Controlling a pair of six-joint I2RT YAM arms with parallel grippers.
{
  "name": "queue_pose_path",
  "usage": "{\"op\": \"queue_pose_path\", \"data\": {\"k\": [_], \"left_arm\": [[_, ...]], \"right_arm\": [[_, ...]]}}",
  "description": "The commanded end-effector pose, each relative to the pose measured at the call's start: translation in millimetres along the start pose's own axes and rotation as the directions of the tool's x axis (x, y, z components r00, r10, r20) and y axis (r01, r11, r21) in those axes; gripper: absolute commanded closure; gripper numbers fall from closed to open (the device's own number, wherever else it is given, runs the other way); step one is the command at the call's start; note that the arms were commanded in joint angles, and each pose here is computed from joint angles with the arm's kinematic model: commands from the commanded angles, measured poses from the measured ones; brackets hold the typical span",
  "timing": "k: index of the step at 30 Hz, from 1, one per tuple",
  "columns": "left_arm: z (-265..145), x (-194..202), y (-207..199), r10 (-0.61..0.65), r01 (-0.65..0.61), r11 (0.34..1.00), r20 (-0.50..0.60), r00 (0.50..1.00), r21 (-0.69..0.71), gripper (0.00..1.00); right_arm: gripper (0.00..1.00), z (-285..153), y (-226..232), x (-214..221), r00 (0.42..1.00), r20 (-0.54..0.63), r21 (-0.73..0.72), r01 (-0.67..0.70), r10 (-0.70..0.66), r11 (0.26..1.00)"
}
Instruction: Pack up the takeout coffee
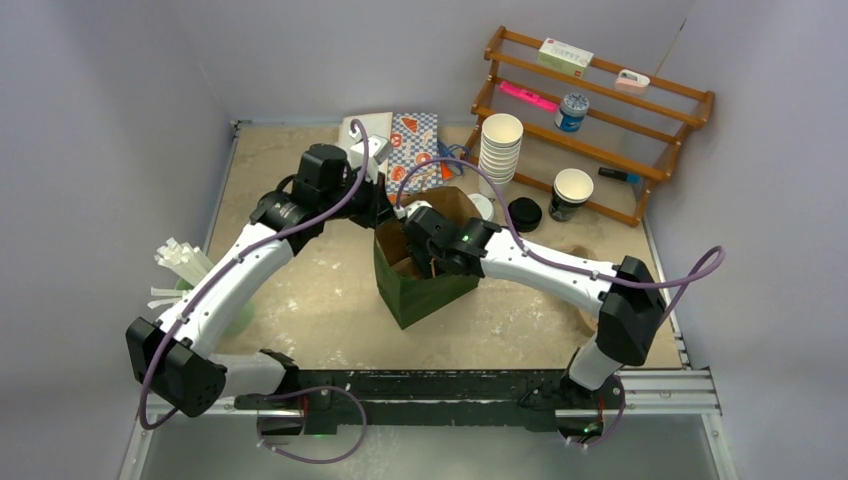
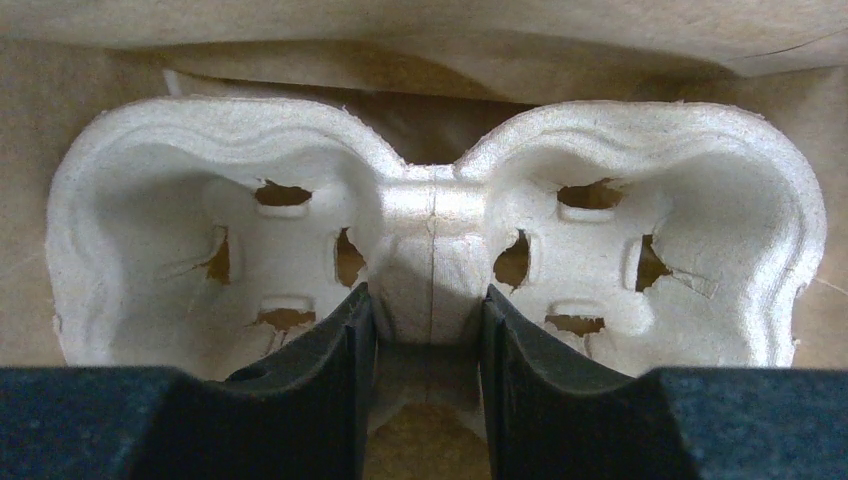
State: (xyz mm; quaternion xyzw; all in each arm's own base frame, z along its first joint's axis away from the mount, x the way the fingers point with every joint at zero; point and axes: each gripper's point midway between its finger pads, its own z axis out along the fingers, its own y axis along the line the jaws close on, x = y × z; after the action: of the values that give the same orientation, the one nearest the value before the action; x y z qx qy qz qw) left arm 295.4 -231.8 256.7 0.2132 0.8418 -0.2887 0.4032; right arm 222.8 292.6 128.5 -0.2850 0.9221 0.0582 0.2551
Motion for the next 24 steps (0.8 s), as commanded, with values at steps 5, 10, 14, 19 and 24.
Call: {"op": "queue_pose_path", "data": {"k": [5,10,14,19,24], "left_arm": [[-6.9,-10.8,-1.9,0.027,-0.027,1.0,0.056,0.998,-0.006,1.0],[-10.4,-13.3,-5.1,0.032,-0.032,0.999,0.07,0.997,0.005,1.0],[-13.6,-16.6,-5.9,0.027,-0.027,1.0,0.089,0.996,0.002,1.0],[-16.8,-17.7,-5.6,0.027,-0.027,1.0,0.113,0.993,-0.004,1.0],[-18.9,-14.0,-7.1,0.016,-0.016,1.0,0.09,0.996,0.0,0.86]], "right_arm": [[0.84,-3.8,9.5,10.0,0.999,-0.048,-0.063,-0.009,0.006,0.998],[0.83,-13.0,6.4,4.6,0.999,-0.036,-0.051,-0.015,0.013,0.999],[0.83,-10.5,6.1,7.0,0.999,-0.048,-0.045,-0.018,0.016,0.999],[0.83,-2.3,9.7,25.8,0.993,-0.113,-0.063,-0.02,0.013,0.998],[0.83,-2.3,11.0,24.3,0.993,-0.115,-0.064,-0.026,0.018,0.998]]}}
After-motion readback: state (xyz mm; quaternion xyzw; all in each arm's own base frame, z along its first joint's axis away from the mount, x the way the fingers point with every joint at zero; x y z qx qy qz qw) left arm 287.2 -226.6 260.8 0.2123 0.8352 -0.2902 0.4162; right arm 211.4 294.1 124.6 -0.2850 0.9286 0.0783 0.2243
